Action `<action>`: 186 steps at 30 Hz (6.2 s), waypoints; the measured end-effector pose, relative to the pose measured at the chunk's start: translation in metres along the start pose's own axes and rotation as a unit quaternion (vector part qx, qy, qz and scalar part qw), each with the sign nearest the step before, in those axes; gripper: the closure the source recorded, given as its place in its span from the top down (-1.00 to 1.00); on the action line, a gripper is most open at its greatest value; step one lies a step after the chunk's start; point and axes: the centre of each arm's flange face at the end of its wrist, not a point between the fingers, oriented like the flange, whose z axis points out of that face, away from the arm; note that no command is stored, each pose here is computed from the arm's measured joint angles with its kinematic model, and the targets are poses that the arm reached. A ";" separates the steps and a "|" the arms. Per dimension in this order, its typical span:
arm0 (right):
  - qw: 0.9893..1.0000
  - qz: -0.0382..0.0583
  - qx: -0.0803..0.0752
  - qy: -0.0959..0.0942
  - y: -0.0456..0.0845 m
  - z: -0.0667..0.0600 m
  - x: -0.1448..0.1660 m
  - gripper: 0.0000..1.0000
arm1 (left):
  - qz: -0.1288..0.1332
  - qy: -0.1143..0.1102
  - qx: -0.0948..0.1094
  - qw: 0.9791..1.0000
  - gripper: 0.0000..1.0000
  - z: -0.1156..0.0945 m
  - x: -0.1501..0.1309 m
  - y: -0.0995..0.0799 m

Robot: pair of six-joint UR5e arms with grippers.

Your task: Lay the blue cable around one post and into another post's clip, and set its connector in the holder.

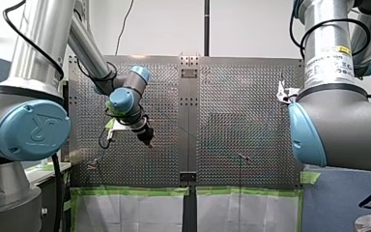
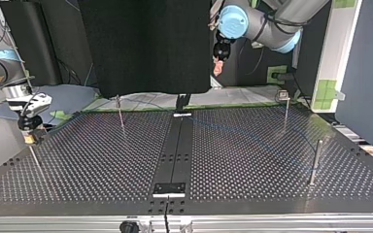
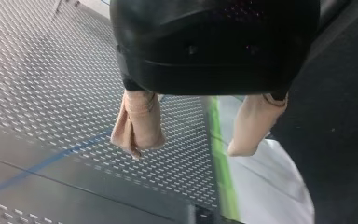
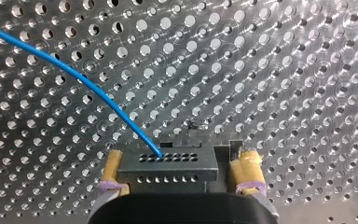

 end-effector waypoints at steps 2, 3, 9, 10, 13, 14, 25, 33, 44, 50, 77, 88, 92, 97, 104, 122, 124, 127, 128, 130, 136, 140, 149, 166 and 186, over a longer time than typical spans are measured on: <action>1.000 0.000 0.000 0.000 0.000 0.000 0.000 1.00 | -0.006 0.009 -0.003 1.000 1.00 0.002 0.015 0.002; 1.000 0.000 0.000 0.000 0.000 0.000 0.000 1.00 | -0.008 0.012 -0.004 1.000 1.00 0.002 0.020 0.003; 1.000 0.000 0.000 0.000 0.000 0.000 0.000 1.00 | -0.011 0.019 -0.007 1.000 1.00 -0.001 0.046 0.009; 1.000 0.000 0.000 0.000 0.000 0.000 0.000 1.00 | -0.011 0.019 -0.007 1.000 1.00 -0.002 0.049 0.010; 1.000 0.000 0.000 0.000 0.000 0.000 0.000 1.00 | -0.011 0.020 -0.008 1.000 1.00 -0.006 0.059 0.013; 1.000 0.000 0.000 0.000 0.000 0.000 0.000 1.00 | -0.011 0.020 -0.008 1.000 1.00 -0.007 0.063 0.015; 1.000 0.000 0.000 0.000 0.000 0.000 0.000 1.00 | -0.012 0.020 -0.010 1.000 1.00 -0.021 0.095 0.025; 1.000 0.000 0.000 0.000 0.000 0.000 0.000 1.00 | -0.026 0.019 -0.011 0.999 1.00 -0.033 0.115 0.032; 1.000 0.000 0.000 0.000 0.000 0.000 0.000 1.00 | -0.055 -0.025 0.000 0.998 1.00 -0.024 0.107 0.029; 1.000 0.000 0.000 0.000 0.000 0.000 0.000 1.00 | -0.065 -0.054 0.004 0.996 1.00 -0.017 0.098 0.026; 1.000 0.000 0.000 0.000 0.000 0.000 0.000 1.00 | -0.063 -0.163 0.022 0.984 1.00 0.001 0.072 0.020; 1.000 0.000 0.000 0.000 0.000 0.000 0.000 1.00 | -0.041 -0.210 0.017 0.977 1.00 0.008 0.059 0.022; 1.000 0.000 0.000 0.000 0.000 0.000 0.000 1.00 | -0.031 -0.226 0.012 0.973 1.00 0.010 0.054 0.023; 1.000 0.000 0.000 0.000 0.000 0.000 0.000 1.00 | -0.021 -0.246 0.007 0.969 1.00 0.012 0.048 0.024; 1.000 0.000 0.000 0.000 0.000 0.000 0.000 1.00 | -0.004 -0.276 -0.016 0.961 1.00 0.015 0.040 0.027; 1.000 0.000 0.000 0.000 0.000 0.000 0.000 1.00 | 0.015 -0.305 -0.042 0.951 1.00 0.016 0.032 0.030; 1.000 0.000 0.000 0.000 0.000 0.000 0.000 1.00 | 0.017 -0.302 -0.044 0.952 1.00 0.016 0.033 0.030; 1.000 0.000 0.000 0.000 0.000 0.000 0.000 1.00 | 0.018 -0.301 -0.046 0.952 1.00 0.016 0.033 0.031; 1.000 0.000 0.000 0.000 0.000 0.000 0.000 1.00 | 0.019 -0.300 -0.046 0.953 1.00 0.016 0.033 0.031; 1.000 0.000 0.000 0.000 0.000 0.000 0.000 1.00 | 0.019 -0.300 -0.046 0.953 1.00 0.016 0.033 0.031; 1.000 0.000 0.000 0.000 0.000 0.000 0.000 1.00 | 0.019 -0.300 -0.047 0.953 1.00 0.016 0.033 0.031; 1.000 0.000 0.000 0.000 0.000 0.000 0.000 1.00 | 0.019 -0.300 -0.047 0.953 1.00 0.015 0.033 0.031; 1.000 0.000 0.000 0.000 0.000 0.000 0.000 1.00 | 0.019 -0.300 -0.047 0.953 1.00 0.015 0.033 0.031; 1.000 0.000 0.000 0.000 0.000 0.000 0.000 1.00 | 0.019 -0.300 -0.047 0.953 1.00 0.015 0.033 0.031; 1.000 0.000 0.000 0.000 0.000 0.000 0.000 1.00 | 0.019 -0.300 -0.047 0.953 1.00 0.015 0.033 0.031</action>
